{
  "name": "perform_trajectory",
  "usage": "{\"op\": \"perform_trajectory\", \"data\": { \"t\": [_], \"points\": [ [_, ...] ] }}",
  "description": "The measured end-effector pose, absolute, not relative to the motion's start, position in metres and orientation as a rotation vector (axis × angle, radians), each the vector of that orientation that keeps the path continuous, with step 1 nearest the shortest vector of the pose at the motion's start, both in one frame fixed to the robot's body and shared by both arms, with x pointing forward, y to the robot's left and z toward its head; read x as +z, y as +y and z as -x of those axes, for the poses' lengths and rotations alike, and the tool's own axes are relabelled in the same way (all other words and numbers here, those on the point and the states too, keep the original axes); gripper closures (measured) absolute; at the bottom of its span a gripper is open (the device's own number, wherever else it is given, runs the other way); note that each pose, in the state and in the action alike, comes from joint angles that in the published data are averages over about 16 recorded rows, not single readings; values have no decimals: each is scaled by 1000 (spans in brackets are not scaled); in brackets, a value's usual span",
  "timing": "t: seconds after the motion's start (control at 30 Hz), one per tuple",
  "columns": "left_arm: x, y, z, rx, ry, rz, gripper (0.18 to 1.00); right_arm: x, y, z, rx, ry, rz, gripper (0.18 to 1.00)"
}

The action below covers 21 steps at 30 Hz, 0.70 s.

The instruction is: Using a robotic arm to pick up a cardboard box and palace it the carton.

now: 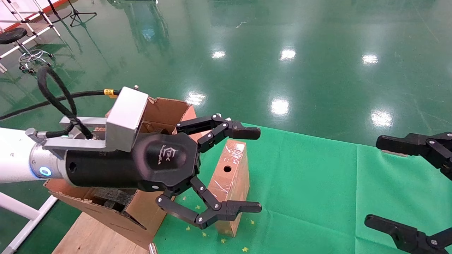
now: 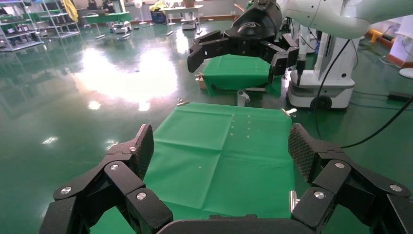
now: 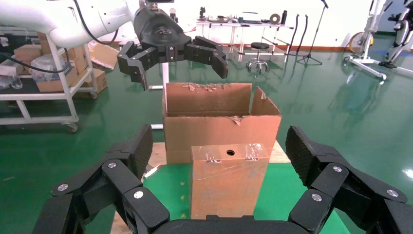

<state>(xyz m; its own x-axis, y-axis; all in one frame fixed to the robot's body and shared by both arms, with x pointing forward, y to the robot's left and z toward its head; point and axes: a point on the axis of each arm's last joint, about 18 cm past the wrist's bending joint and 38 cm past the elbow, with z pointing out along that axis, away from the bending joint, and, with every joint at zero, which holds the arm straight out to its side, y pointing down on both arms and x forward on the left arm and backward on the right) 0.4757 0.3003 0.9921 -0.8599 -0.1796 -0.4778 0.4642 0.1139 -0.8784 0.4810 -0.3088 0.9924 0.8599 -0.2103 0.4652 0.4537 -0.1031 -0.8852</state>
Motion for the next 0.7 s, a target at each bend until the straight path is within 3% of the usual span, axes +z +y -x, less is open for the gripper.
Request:
{"op": "perform_trajectory", "data": {
  "t": [0.43, 0.7],
  "points": [
    [993, 301, -493, -1682, 1964, -204, 183, 992, -309, -481, -565, -197, 1580, 186],
    [995, 300, -505, -1601, 1996, -169, 183, 992, -309, -481, -565, -196, 1580, 243]
  ]
}}
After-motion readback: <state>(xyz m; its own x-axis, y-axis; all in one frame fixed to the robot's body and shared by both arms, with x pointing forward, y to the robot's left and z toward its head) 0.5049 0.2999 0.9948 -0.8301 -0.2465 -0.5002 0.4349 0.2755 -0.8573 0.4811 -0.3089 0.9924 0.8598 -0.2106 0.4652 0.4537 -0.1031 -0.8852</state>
